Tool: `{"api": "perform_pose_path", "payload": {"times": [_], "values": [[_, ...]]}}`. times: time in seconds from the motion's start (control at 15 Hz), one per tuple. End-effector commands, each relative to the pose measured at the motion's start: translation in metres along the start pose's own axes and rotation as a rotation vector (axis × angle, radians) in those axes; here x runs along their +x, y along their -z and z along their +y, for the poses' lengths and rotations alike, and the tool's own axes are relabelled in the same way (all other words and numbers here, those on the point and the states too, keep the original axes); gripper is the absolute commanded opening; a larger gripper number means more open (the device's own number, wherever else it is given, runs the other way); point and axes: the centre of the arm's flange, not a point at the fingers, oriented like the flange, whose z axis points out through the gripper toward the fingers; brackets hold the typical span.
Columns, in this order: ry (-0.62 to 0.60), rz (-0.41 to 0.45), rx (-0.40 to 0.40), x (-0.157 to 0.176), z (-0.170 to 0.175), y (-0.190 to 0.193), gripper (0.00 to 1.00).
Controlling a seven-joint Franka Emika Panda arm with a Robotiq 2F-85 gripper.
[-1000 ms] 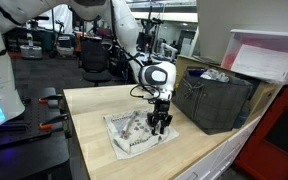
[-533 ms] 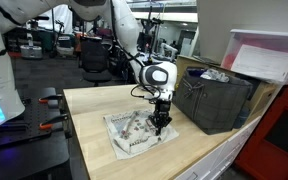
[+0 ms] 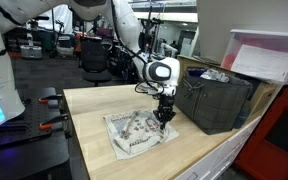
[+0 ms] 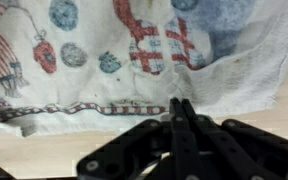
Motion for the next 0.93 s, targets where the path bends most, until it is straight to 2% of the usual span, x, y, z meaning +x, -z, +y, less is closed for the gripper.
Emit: {"api": "perform_pose_path", "payload": {"times": [0.0, 0.4, 0.87], "values": [[-0.050, -0.008, 0.013, 0.007, -0.026, 0.020, 0.01], [-0.141, -0.030, -0.004, 0.020, -0.054, 0.040, 0.01], [-0.336, -0.109, -0.065, 0.037, -0.069, 0.050, 0.01]]}}
